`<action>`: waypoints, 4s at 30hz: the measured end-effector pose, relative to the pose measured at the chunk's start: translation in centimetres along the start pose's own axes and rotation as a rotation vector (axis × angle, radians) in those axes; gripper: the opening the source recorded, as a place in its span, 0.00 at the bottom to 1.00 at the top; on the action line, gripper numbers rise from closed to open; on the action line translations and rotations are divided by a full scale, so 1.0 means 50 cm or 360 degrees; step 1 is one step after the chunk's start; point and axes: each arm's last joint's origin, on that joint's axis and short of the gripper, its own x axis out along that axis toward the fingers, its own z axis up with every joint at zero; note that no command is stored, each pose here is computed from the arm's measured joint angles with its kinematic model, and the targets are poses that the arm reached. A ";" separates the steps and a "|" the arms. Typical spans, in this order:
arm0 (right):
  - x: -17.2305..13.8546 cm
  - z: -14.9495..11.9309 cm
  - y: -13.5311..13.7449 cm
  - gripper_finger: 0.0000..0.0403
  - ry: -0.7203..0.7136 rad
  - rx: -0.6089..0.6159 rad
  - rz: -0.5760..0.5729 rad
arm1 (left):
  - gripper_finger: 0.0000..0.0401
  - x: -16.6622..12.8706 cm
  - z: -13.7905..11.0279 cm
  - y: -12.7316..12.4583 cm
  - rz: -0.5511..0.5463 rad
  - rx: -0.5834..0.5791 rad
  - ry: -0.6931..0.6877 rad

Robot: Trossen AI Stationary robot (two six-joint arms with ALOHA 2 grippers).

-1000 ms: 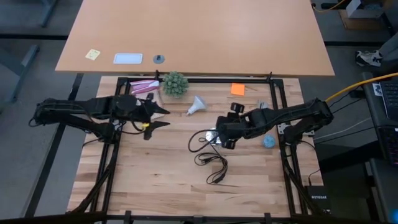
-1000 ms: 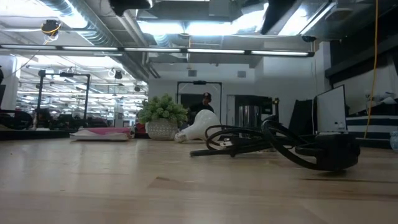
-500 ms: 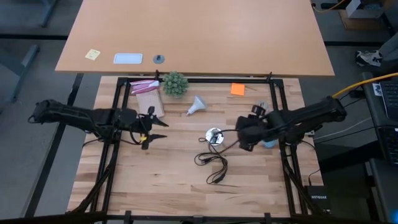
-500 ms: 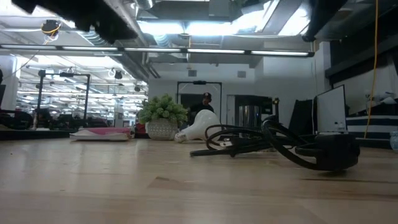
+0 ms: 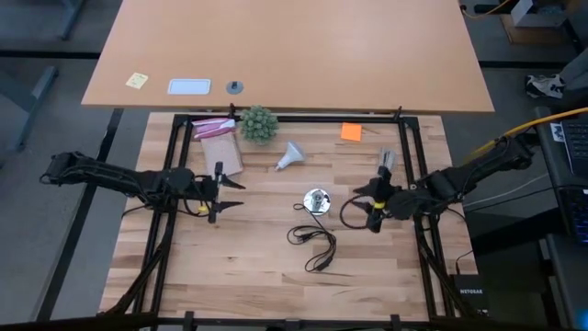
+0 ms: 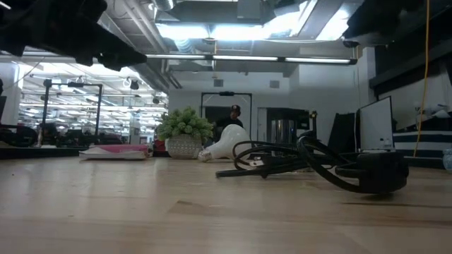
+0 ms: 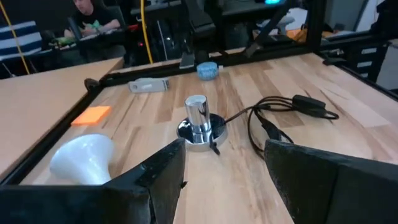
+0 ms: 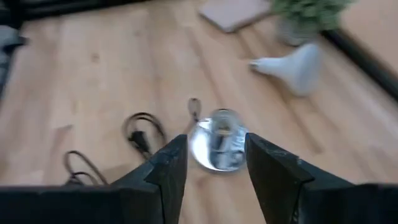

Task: Screw lightbulb
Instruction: Return to Home Position

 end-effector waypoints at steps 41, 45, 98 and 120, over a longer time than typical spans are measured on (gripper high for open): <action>0.112 -0.270 -0.044 0.41 -0.0726 -0.0086 0.0885 | 0.52 -0.007 -0.073 -0.013 -0.0098 -0.0098 0.0177; 0.113 -0.272 -0.044 0.41 -0.0718 -0.0117 0.0874 | 0.52 -0.014 -0.114 -0.019 -0.0094 -0.0186 0.0189; 0.127 -0.269 -0.060 0.41 -0.0688 -0.0272 0.0201 | 0.52 -0.069 -0.109 -0.012 -0.0074 -0.0212 0.0047; 0.066 -0.262 -0.100 0.41 -0.0796 -0.0195 0.0232 | 0.52 -0.103 -0.074 -0.003 -0.0044 -0.0242 -0.0343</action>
